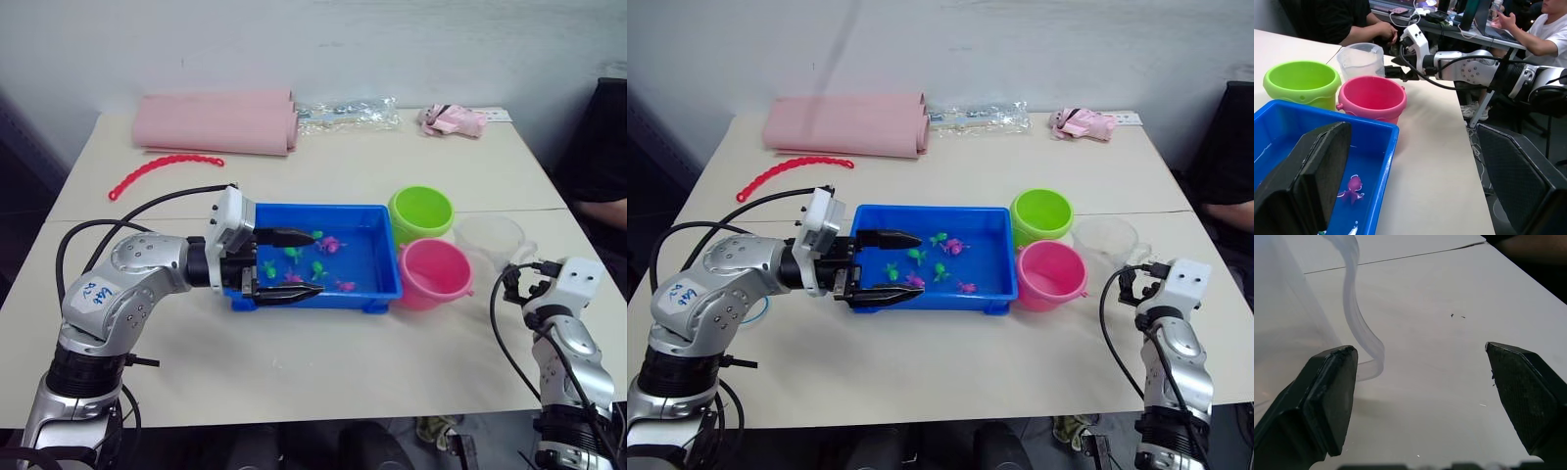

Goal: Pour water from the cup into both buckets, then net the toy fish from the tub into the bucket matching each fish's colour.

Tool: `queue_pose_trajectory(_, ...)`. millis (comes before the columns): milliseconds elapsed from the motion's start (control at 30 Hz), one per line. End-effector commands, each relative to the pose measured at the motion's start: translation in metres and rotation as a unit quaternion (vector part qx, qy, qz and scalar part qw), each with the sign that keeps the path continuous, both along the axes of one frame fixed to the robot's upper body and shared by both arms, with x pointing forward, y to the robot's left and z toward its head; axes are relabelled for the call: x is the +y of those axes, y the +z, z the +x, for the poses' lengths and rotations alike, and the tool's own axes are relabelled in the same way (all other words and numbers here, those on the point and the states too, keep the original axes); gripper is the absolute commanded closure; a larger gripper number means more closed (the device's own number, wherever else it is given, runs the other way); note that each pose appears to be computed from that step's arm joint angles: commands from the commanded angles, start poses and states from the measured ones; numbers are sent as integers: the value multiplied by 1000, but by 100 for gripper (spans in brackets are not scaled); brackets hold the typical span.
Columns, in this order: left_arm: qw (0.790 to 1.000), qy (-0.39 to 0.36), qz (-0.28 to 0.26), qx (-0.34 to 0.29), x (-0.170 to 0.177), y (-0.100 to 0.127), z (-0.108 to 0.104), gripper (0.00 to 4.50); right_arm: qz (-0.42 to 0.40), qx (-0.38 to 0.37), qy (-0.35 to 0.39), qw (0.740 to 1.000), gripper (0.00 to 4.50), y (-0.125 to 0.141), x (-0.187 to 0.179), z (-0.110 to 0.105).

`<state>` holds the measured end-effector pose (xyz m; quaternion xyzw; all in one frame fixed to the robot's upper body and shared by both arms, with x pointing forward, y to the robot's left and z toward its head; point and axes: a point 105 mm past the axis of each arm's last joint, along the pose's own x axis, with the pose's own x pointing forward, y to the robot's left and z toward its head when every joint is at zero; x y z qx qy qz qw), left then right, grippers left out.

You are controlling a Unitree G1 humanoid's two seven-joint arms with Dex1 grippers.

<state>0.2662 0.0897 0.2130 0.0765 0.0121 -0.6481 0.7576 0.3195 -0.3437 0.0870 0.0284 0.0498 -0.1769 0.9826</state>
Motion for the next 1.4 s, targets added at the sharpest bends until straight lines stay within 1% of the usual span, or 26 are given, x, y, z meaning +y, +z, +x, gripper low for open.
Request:
queue_pose_trajectory(33, 1000, -4, -8, -21, 1, 10, -6, 6, -44, -28, 7, 999, 0, 23, -7, 0)
queue_pose_trajectory(200, 1000, -2, -6, -21, 1, 10, -6, 6, -69, -23, 14, 997, 0, 24, -11, 2)
queue_pose_trajectory(333, 1000, -3, -5, -22, 0, 10, -6, 6, -66, -28, 20, 997, 0, 24, -12, 4)
queue_pose_trajectory(367, 1000, -3, -4, -22, 0, 10, -6, 1, -64, -28, 22, 997, 27, 24, -12, 5)
queue_pose_trajectory(400, 1000, -3, -4, -22, 0, 10, -6, 0, -60, -27, 28, 997, 64, 22, -11, 7)
queue_pose_trajectory(433, 1000, -4, -4, -22, 0, 10, -6, 0, -57, -27, 31, 998, 83, 21, -10, 8)
queue_pose_trajectory(467, 1000, -4, -3, -22, 0, 10, -6, 0, -53, -27, 35, 998, 141, 20, -9, 9)
queue_pose_trajectory(533, 1000, -4, -2, -22, 0, 10, -6, 0, -39, -27, 44, 998, 197, 16, -5, 12)
queue_pose_trajectory(567, 1000, -4, -2, -22, 0, 10, -6, 0, -26, -28, 52, 998, 235, 13, -2, 14)
queue_pose_trajectory(667, 1000, -4, 0, -22, 0, 10, -6, 0, -3, -27, 68, 997, 388, 6, 2, 16)
queue_pose_trajectory(700, 1000, -4, 1, -22, 0, 9, -6, 0, 2, -27, 69, 997, 418, 4, 2, 16)
queue_pose_trajectory(733, 1000, -4, 2, -22, 0, 9, -6, 0, 5, -28, 69, 997, 435, 4, 2, 15)
queue_pose_trajectory(900, 1000, -2, 3, -21, 2, 9, -5, 0, 32, -49, 50, 997, 435, 6, -8, 10)
queue_pose_trajectory(967, 1000, -2, 1, -19, 2, 9, -5, 0, 36, -62, 46, 996, 435, 11, -12, 7)
queue_pose_trajectory(1100, 1000, -4, -6, -14, 2, 10, -4, 0, 21, -94, 46, 994, 435, 29, -15, 0)
queue_pose_trajectory(1200, 1000, -5, -14, -9, 2, 13, -2, 0, -28, -107, 53, 992, 435, 50, -16, -10)
queue_pose_trajectory(1267, 1000, -3, -24, 0, 2, 15, 1, 0, -79, -108, 70, 989, 435, 66, -13, -18)
queue_pose_trajectory(1300, 1000, -2, -26, 4, 1, 16, 2, 0, -91, -107, 75, 987, 435, 71, -12, -20)
queue_pose_trajectory(1400, 1000, -4, -26, 5, -1, 15, 4, 0, -177, -89, 80, 977, 435, 87, -11, -25)
